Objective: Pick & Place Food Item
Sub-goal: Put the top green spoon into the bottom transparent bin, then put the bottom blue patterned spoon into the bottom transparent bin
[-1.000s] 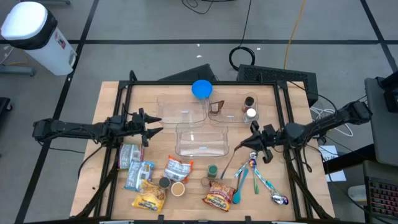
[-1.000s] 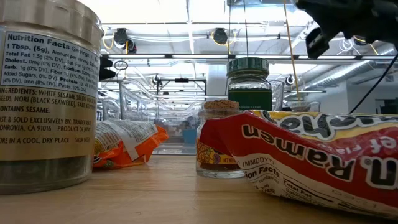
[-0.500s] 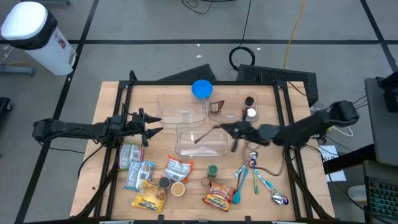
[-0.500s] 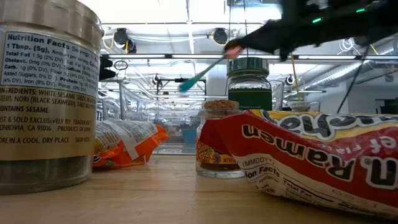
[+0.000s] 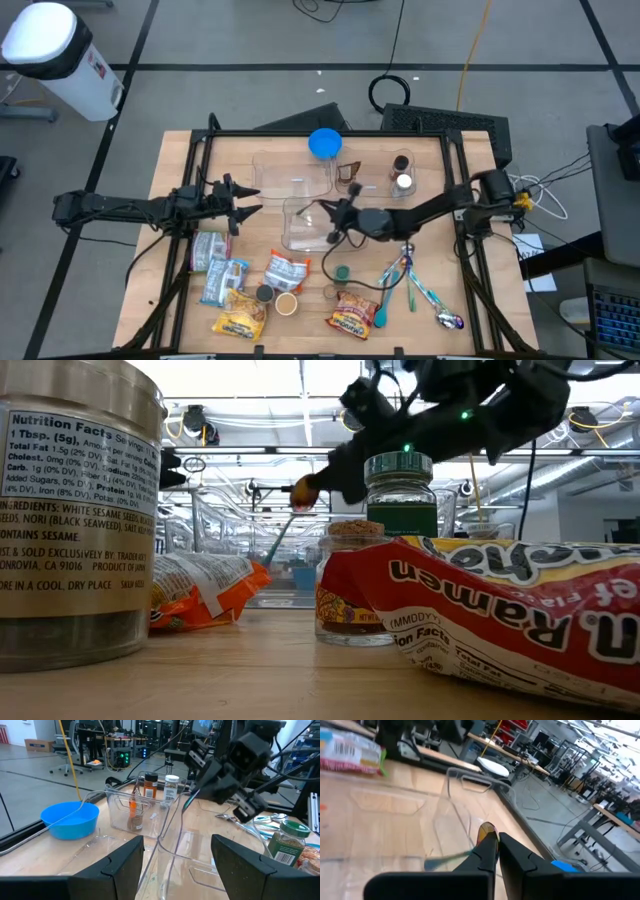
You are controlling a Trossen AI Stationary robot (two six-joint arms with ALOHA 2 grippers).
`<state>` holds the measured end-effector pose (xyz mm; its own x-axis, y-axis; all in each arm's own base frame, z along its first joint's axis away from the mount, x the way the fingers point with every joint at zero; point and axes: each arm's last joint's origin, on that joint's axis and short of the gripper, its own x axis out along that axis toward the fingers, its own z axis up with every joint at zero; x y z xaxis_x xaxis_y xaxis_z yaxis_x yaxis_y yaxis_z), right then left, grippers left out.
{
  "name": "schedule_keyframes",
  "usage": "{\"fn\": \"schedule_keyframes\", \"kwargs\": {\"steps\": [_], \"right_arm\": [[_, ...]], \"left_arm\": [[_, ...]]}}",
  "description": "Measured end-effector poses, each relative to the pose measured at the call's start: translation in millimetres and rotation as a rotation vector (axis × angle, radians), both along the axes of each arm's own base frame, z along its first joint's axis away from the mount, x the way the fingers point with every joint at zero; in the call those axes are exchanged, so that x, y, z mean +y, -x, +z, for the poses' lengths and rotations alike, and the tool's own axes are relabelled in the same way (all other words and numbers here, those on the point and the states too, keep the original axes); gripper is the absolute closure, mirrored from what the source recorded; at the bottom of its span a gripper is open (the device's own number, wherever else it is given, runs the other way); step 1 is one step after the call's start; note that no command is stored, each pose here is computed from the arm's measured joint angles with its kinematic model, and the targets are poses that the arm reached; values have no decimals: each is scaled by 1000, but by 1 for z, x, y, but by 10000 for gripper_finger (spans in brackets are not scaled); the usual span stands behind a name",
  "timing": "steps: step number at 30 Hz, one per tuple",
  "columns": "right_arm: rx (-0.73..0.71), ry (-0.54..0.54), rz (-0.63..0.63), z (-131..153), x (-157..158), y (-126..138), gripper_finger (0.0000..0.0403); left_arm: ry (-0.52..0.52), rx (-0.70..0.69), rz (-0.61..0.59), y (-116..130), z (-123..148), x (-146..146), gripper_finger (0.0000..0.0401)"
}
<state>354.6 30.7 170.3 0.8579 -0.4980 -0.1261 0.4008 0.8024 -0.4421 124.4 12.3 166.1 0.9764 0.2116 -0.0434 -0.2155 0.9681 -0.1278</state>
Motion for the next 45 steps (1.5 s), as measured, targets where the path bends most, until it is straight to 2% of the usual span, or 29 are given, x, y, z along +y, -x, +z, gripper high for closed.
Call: {"fn": "schedule_keyframes", "kwargs": {"steps": [6, 11, 15, 19, 25, 28, 31, 34, 36, 41, 45], "right_arm": [[83, 16, 12, -10, 3, 1, 386], [111, -35, 13, -7, 6, 5, 364], [133, -95, 21, -3, 6, 10, 328], [140, -141, 8, 14, 6, 21, 281], [204, -230, 43, 51, 25, 59, 217], [262, -327, 80, 62, 39, 86, 196], [336, -520, 103, 68, 51, 115, 186], [454, -709, 62, 64, 63, 141, 189], [534, -791, 14, 58, 73, 155, 195], [718, -972, -72, 41, 105, 180, 212], [775, -1036, -136, 28, 126, 191, 223]], "left_arm": [[0, -1, 0, 0, 0, 0, 160], [0, 0, 0, 0, 0, 0, 160], [0, 0, 0, 0, 0, 0, 160], [0, 0, 0, 0, 0, 0, 160], [0, 0, 1, 0, 0, 0, 160], [0, 0, 0, 0, 0, 0, 160], [0, 0, 0, 0, 0, 0, 160], [0, 0, 0, 0, 0, 0, 160], [0, 0, 0, 0, 0, 0, 160], [0, 0, 0, 0, 0, 0, 160], [0, 0, 0, 0, 0, 0, 160]]}}
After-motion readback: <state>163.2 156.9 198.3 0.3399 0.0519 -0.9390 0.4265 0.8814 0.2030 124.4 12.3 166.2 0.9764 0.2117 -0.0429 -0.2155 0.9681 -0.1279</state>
